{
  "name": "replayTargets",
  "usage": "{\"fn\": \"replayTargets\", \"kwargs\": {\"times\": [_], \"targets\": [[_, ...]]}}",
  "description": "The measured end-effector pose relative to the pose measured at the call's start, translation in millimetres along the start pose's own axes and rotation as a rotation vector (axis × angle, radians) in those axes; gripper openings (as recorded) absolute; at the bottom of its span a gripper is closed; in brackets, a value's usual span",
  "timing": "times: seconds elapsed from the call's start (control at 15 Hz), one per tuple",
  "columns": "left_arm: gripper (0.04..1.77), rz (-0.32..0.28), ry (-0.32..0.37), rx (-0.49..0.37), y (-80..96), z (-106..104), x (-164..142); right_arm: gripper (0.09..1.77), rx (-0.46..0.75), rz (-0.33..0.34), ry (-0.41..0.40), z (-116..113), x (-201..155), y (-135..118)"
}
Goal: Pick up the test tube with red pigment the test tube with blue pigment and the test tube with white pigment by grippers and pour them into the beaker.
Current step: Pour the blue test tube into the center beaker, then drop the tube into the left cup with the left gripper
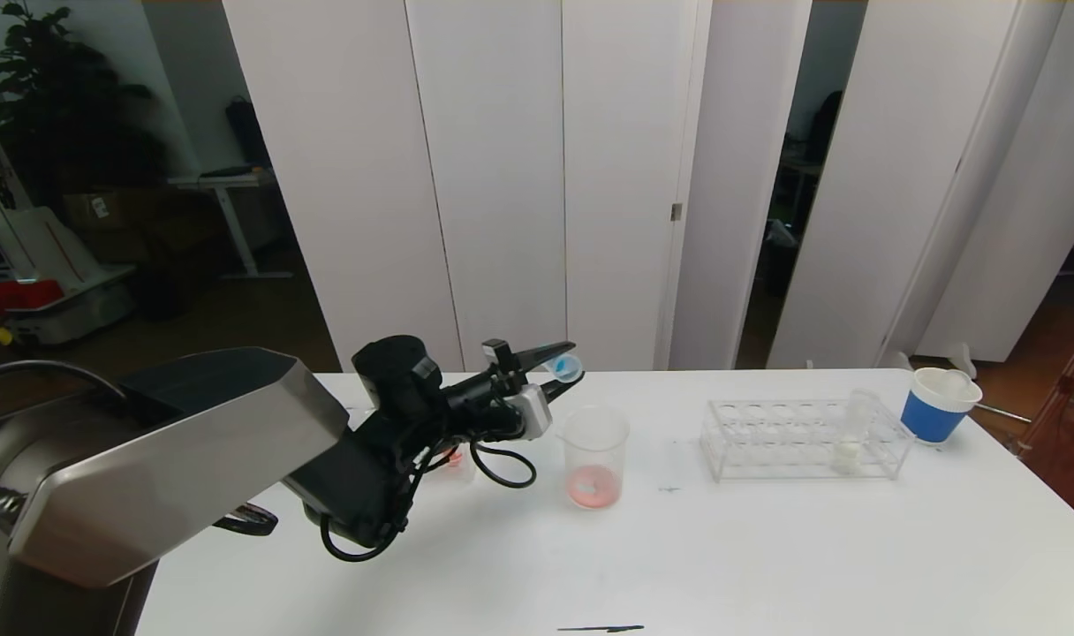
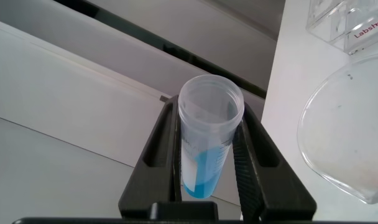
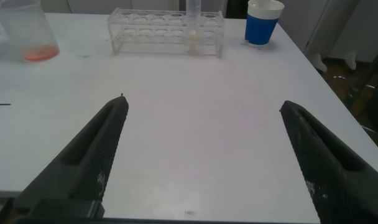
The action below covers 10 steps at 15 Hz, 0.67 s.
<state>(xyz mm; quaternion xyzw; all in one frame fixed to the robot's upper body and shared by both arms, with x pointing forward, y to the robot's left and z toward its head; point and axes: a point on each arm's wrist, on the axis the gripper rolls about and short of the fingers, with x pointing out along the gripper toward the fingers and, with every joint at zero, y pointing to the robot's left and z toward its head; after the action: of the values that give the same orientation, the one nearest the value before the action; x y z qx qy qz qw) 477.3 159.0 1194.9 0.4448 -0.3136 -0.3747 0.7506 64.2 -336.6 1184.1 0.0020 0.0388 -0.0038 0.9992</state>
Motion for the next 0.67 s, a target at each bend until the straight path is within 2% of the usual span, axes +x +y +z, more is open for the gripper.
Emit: {"fn": "replayTargets", "kwargs": {"times": [0.67], "targets": [[0.56, 0.014, -0.011, 0.191, 1.4, 9.7, 11.2, 1.75, 0.000, 0.000, 0.000, 0.0, 0.0, 0.0]]}}
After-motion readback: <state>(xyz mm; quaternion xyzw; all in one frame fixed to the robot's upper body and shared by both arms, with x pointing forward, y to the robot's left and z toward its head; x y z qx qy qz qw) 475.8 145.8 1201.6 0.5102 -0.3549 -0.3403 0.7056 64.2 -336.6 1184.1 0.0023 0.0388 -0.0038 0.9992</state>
